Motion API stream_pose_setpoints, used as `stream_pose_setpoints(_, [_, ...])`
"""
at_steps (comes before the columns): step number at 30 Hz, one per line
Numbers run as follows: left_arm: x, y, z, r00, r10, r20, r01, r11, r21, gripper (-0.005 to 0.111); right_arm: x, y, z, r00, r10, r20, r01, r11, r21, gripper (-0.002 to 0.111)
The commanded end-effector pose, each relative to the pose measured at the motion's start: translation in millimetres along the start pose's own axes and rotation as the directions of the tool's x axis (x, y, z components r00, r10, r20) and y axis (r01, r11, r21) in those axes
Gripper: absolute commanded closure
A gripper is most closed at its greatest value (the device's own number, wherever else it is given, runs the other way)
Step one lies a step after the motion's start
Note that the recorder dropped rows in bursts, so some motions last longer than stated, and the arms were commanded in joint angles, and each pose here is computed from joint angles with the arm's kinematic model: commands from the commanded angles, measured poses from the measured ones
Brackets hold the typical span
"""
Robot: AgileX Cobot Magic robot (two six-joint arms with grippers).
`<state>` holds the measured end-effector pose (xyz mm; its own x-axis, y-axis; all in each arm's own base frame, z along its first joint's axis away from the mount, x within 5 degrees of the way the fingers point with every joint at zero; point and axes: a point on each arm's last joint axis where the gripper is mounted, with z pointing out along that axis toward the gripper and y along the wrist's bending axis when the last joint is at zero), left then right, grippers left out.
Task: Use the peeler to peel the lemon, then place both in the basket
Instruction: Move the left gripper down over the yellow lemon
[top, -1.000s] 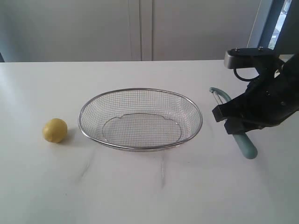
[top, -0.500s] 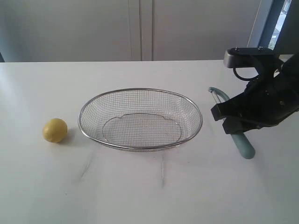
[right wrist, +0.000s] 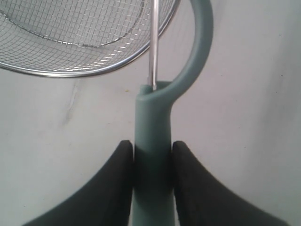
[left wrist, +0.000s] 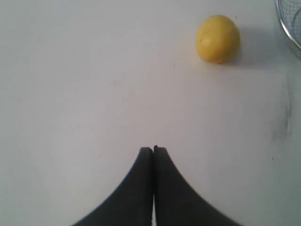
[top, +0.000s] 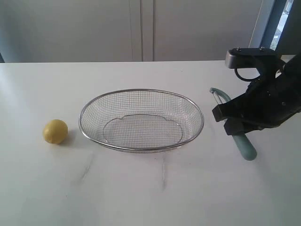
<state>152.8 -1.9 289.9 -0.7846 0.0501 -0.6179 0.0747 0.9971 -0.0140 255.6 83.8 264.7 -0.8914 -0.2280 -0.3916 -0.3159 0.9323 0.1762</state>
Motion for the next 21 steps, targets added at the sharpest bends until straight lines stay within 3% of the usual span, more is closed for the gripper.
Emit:
stream_pose_setpoints(1, [-12,1.6,15,0.995,-0.010,-0.101,0.011,1.000,0.015,0.107,-2,0,-4,1.000,-0.004,0.026,0.004,1.000,-0.003,0.108])
stream_pose_setpoints(8, [-35,-1.2,40,0.985,0.010,-0.174,-0.003,0.999,0.040,0.107,-2,0,-4,1.000,-0.004,0.026,0.004,1.000,-0.003,0.108])
stream_pose_setpoints(21, [-69,-30.4,85,0.972,0.099,-0.212,-0.076,0.991,0.113,0.107,-1,0,-4,1.000,-0.004,0.024,0.004,1.000,-0.003,0.108])
